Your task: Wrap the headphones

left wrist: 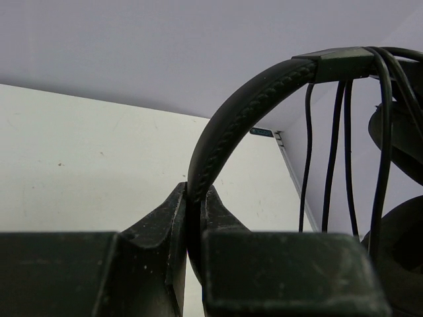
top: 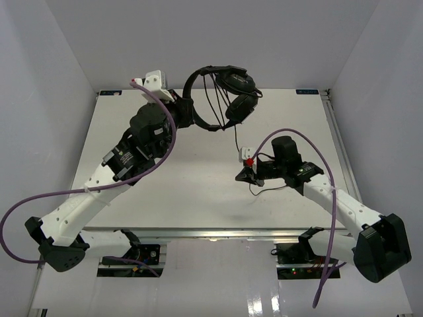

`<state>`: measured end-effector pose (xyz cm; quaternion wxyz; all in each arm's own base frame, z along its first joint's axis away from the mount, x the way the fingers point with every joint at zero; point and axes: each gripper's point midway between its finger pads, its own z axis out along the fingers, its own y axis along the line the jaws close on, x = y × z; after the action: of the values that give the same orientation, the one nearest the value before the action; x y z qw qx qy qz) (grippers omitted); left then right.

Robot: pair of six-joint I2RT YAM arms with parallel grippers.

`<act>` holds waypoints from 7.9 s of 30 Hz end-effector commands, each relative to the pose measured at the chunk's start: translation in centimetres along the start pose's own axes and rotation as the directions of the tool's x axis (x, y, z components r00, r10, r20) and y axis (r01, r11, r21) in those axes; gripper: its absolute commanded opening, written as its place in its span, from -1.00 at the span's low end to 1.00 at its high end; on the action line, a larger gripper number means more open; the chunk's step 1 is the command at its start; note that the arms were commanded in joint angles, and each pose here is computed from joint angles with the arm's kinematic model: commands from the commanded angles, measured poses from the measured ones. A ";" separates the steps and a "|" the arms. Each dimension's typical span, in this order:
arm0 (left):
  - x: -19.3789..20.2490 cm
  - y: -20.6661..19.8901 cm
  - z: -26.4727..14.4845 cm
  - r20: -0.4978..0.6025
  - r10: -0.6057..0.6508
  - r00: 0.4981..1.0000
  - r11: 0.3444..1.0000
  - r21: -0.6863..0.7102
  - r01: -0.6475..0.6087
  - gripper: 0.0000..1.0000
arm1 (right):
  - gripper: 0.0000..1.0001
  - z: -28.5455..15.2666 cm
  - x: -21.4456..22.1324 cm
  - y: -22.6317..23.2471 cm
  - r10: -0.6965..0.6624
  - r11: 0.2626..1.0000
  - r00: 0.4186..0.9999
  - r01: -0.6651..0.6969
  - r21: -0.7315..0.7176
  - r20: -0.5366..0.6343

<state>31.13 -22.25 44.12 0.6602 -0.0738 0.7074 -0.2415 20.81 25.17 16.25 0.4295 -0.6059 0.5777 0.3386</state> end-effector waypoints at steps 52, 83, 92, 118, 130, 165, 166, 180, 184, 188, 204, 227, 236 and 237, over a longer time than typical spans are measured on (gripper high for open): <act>30.0 -0.7 1.6 -0.460 0.505 0.730 0.806 0.555 -0.208 -1.00 | -0.84 -11.9 -7.8 -10.5 -0.374 0.630 0.670 0.691 0.354 -0.641; 28.5 -3.5 -4.7 -0.429 0.514 0.743 0.729 0.674 -0.115 -1.00 | -0.79 -10.3 -8.4 -11.3 -0.296 0.747 0.850 0.491 0.449 -0.437; 26.1 -2.9 -6.0 -0.397 0.484 0.780 0.739 0.663 -0.121 -1.00 | -0.78 -11.2 -6.9 -11.7 -0.248 0.772 0.884 0.427 0.470 -0.395; 15.6 -7.6 -5.9 -0.360 0.273 0.892 0.803 0.596 -0.005 -1.00 | -0.71 -4.8 -4.6 -4.4 0.131 0.976 0.978 -0.156 0.150 0.164; 11.6 -8.7 -6.4 -0.347 0.173 0.922 0.821 0.568 0.059 -1.00 | -0.53 -2.5 -5.6 -3.2 0.287 0.958 0.908 -0.277 -0.076 0.304; -0.8 -9.8 -5.1 -0.127 -0.067 0.990 0.891 0.440 0.117 -1.00 | -0.24 -0.7 -2.9 0.3 0.250 0.949 0.922 -0.173 -0.264 0.295; -0.7 -9.9 -5.0 -0.129 -0.068 0.989 0.889 0.442 0.119 -1.00 | -0.24 -0.7 -2.9 0.2 0.251 0.949 0.922 -0.174 -0.264 0.294; -2.6 -9.1 -3.8 -0.038 -0.120 0.992 0.919 0.374 0.126 -1.00 | -0.31 -0.5 -1.8 0.8 0.274 0.945 0.920 -0.205 -0.253 0.280; -3.2 -9.3 -3.4 -0.012 -0.145 0.989 0.918 0.372 0.139 -1.00 | -0.34 -0.5 -1.8 0.9 0.275 0.945 0.919 -0.204 -0.255 0.283; -3.8 -9.0 -3.2 0.015 -0.158 0.987 0.924 0.354 0.143 -1.00 | -0.41 -0.5 -1.7 0.9 0.280 0.945 0.917 -0.211 -0.252 0.283; -4.9 -4.0 -1.3 0.194 -0.165 0.967 0.981 0.132 0.141 -1.00 | -0.84 -1.0 -2.1 0.8 0.251 0.962 0.929 -0.209 -0.174 0.272; 2.4 7.0 8.4 0.063 -0.104 0.993 0.982 -0.154 0.113 -1.00 | -0.85 -2.6 -0.2 0.6 -0.105 0.994 0.965 0.103 -0.022 -0.240; 11.0 9.9 11.6 -0.161 0.054 0.986 0.972 -0.218 -0.089 -1.00 | -0.85 -5.6 -3.4 -4.3 -0.231 0.947 0.895 0.296 0.121 -0.381; 12.2 10.3 11.6 -0.187 0.061 0.981 0.969 -0.223 -0.102 -1.00 | -0.85 -6.0 -3.9 -5.0 -0.237 0.938 0.890 0.314 0.147 -0.389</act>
<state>43.03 -20.69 29.52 0.5971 -0.1160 0.7825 -0.1333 22.49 22.50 20.26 0.3953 -0.6818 0.5906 0.1737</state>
